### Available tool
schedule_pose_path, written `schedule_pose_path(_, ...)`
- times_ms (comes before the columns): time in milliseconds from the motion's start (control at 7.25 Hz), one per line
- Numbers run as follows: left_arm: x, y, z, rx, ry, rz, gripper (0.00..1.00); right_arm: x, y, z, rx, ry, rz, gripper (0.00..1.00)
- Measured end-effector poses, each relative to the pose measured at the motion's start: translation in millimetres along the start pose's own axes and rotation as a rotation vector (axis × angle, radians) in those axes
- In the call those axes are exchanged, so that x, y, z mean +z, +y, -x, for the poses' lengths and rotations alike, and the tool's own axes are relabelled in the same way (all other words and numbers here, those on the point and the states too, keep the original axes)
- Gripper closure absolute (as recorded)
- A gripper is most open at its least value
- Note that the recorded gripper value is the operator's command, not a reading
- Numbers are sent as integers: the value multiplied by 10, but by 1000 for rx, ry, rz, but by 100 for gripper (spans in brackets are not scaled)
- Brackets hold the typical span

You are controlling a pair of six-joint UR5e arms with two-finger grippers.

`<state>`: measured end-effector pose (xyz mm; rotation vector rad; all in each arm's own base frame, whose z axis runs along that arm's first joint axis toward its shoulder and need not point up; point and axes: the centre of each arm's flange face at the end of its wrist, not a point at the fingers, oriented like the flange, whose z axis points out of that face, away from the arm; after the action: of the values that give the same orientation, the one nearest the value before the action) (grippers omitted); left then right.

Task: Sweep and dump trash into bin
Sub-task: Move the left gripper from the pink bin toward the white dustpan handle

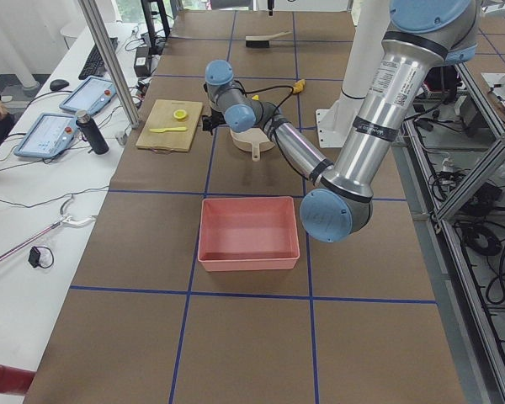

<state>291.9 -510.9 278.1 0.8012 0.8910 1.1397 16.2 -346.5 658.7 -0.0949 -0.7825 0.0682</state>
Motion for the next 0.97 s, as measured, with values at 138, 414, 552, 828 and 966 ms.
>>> schedule_pose_path(138, 109, 125, -37, 43, 3, -33, 1, 164, 219, 101, -9, -23, 0, 0)
schedule_pose_path(414, 519, 289, -172, 128, 30, -106, 2, 397, 472, 271, -25, -39, 9, 0)
schedule_pose_path(552, 685, 348, -290, 161, 40, -162, 2, 484, 524, 331, -31, -36, 25, 0)
schedule_pose_path(828, 767, 312, -481, 192, 54, -250, 2, 624, 561, 427, -28, -19, 56, 2)
schedule_pose_path(966, 876, 273, -529, 207, 67, -254, 1, 678, 568, 444, -30, -10, 67, 7)
